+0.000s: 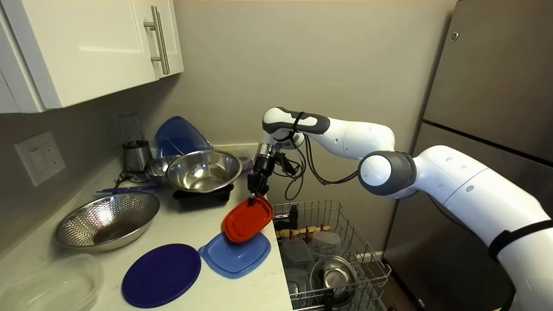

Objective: Remove the red lid from the dishwasher and place it on the counter.

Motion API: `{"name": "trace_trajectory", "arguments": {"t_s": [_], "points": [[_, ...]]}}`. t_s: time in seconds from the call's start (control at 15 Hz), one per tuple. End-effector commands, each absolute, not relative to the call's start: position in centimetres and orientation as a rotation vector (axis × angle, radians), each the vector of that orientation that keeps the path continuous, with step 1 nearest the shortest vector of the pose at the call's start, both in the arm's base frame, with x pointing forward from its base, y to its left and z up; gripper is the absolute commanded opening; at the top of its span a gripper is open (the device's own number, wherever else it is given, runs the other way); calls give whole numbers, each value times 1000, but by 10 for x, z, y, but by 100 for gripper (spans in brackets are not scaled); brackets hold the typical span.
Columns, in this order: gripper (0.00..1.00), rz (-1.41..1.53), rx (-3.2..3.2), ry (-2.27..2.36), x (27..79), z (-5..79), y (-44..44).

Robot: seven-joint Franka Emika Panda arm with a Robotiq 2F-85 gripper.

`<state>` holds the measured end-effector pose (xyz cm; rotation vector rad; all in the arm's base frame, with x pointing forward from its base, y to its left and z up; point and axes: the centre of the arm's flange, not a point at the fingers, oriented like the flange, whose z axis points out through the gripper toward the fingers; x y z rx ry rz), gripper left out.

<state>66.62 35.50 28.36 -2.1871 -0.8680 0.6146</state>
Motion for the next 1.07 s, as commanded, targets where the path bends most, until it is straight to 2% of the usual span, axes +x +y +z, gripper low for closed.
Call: {"name": "trace_trajectory", "arguments": {"t_s": [0.0,0.07,0.13,0.2,0.8,0.87,1.0], "points": [[3,654,-2166,-880,664,283,359],[3,659,-2161,-896,664,283,358],[37,666,-2161,-904,664,282,358],[38,684,-2169,-901,663,282,358],[94,706,-2182,-883,670,273,350],[98,699,-2191,-882,671,273,349],[100,647,-2234,-873,674,275,346]]}}
